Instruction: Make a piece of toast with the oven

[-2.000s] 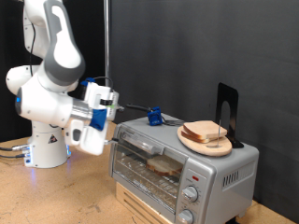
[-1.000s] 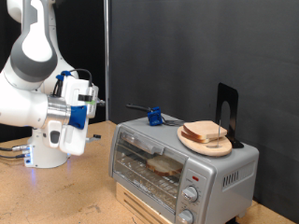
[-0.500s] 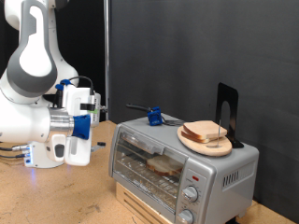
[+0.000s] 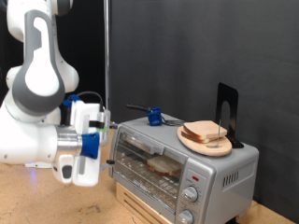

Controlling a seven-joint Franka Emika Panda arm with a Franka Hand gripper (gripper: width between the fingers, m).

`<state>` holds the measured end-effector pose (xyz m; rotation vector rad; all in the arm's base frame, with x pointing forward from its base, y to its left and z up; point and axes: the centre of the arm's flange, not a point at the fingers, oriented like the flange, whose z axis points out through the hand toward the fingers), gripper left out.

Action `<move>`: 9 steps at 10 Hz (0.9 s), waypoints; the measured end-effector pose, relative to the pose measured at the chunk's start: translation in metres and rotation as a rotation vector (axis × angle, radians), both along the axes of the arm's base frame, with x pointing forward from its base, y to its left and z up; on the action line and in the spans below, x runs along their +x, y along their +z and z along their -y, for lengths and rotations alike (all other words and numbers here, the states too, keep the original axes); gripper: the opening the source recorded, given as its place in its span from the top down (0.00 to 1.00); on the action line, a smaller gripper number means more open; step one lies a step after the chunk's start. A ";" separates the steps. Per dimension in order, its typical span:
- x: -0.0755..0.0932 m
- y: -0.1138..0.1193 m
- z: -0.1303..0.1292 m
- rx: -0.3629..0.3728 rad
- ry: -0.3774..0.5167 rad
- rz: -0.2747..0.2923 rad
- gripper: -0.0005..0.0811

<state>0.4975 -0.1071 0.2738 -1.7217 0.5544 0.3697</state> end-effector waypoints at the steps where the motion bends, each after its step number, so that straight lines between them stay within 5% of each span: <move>1: 0.014 -0.007 0.001 0.012 0.016 -0.013 0.00; 3: 0.041 -0.022 0.004 0.024 -0.002 -0.050 0.00; 6: 0.044 -0.024 0.002 0.047 -0.006 -0.059 0.00; 9: 0.084 -0.045 0.006 0.036 -0.080 -0.080 0.00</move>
